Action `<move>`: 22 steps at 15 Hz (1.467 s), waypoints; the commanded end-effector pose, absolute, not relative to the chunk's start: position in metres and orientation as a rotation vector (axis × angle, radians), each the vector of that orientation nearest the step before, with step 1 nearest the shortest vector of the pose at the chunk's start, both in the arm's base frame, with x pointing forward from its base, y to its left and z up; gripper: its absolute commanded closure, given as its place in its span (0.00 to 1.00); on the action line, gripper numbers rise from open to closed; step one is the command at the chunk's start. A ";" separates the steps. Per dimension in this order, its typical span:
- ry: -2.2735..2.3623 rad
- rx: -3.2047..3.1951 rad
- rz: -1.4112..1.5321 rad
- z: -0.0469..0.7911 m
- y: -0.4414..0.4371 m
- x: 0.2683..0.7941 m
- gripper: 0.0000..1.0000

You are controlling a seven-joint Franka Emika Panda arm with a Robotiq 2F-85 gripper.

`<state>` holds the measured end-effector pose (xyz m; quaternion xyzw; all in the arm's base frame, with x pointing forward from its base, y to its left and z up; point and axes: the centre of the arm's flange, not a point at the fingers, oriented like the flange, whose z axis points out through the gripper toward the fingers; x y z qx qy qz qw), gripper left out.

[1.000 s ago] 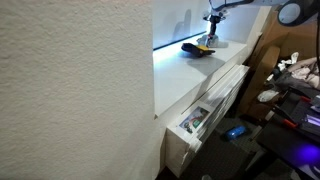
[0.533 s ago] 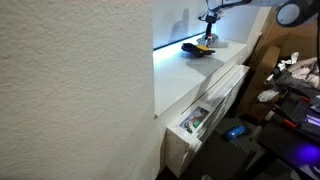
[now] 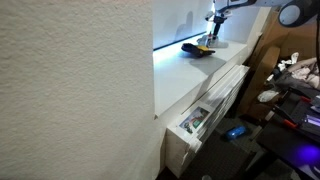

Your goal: Place the black cap on the blue can, move the gray cap to the right, and move the bottle to the left

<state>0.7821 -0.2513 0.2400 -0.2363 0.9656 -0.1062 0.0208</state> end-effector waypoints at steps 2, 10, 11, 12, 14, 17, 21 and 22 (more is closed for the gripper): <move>2.981 -0.814 -0.221 0.238 -0.250 0.784 0.00; 2.920 -0.901 -0.113 0.234 -0.229 0.786 0.00; 2.920 -0.901 -0.113 0.233 -0.230 0.785 0.00; 2.920 -0.901 -0.112 0.233 -0.230 0.785 0.00; 2.916 -0.904 -0.112 0.234 -0.230 0.786 0.00; 2.922 -0.896 -0.114 0.234 -0.229 0.785 0.00; 2.912 -0.901 -0.125 0.233 -0.235 0.787 0.34; 2.911 -0.900 -0.130 0.233 -0.235 0.787 0.40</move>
